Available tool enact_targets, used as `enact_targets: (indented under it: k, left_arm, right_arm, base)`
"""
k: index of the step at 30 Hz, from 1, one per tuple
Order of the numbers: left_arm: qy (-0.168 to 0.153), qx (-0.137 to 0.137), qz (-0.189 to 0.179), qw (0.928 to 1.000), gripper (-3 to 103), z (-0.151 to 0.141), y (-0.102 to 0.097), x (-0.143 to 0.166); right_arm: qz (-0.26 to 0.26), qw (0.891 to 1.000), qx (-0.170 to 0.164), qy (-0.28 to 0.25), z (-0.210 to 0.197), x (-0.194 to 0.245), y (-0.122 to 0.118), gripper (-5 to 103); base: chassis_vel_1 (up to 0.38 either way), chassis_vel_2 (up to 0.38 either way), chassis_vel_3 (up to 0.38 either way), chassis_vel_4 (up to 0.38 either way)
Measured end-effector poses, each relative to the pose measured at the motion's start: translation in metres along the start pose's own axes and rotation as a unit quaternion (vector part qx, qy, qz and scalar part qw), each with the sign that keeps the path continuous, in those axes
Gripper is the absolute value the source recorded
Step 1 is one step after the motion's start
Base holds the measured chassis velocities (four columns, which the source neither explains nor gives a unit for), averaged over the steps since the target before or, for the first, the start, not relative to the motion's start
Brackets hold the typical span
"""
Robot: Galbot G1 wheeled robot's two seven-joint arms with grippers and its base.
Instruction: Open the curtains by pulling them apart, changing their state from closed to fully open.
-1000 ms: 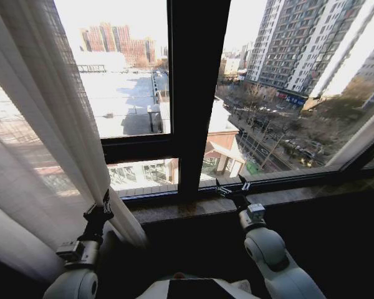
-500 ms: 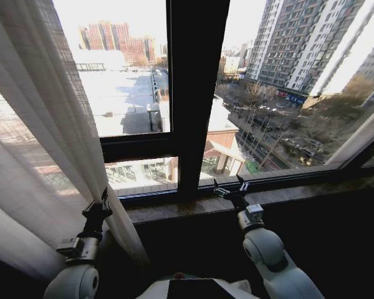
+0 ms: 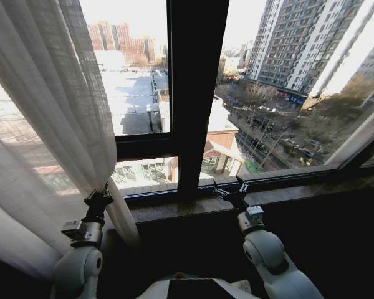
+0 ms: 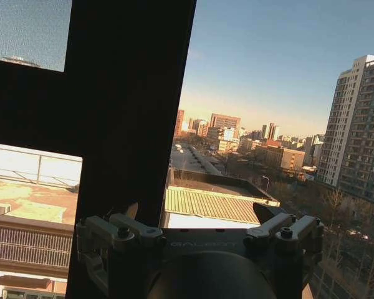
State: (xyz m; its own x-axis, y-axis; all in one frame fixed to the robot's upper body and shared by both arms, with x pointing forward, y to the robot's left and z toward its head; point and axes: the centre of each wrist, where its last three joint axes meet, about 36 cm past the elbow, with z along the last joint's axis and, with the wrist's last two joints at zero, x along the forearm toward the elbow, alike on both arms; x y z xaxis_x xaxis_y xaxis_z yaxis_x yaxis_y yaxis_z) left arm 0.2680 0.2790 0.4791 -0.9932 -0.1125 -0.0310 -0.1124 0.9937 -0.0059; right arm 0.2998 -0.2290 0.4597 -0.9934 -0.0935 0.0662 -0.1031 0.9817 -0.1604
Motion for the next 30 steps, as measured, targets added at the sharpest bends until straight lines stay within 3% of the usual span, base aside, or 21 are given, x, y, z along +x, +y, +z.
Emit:
enact_targets:
  k: [7, 11, 17, 23, 30]
  left_arm:
    - [0.007, 0.002, -0.001, 1.0, 0, 0.002, 0.0, 0.002]
    - [0.012, 0.001, -0.001, 0.9999, 0, 0.003, 0.0, 0.005]
    - [0.011, 0.0, 0.004, 0.9999, 0, 0.001, 0.001, 0.01]
    - [0.008, 0.0, 0.013, 0.9999, 0, -0.001, 0.006, 0.012]
    - [0.005, 0.001, 0.015, 0.9999, 0, -0.001, 0.007, 0.013]
  right_arm:
    - [-0.013, 1.0, -0.016, 0.007, -0.007, 0.02, 0.005, 100]
    - [-0.032, 0.998, -0.044, 0.014, -0.014, 0.033, 0.004, 100]
    - [-0.016, 0.998, -0.062, 0.002, -0.016, 0.022, -0.026, 100]
    - [0.016, 0.999, -0.042, -0.002, -0.006, 0.01, -0.057, 100]
    - [0.026, 0.999, -0.028, -0.001, -0.004, 0.012, -0.059, 100]
  base:
    - [0.0, 0.0, 0.0, 0.0]
    - [0.0, 0.0, 0.0, 0.0]
    - [0.0, 0.0, 0.0, 0.0]
    - [0.0, 0.0, 0.0, 0.0]
    - [0.0, 0.0, 0.0, 0.0]
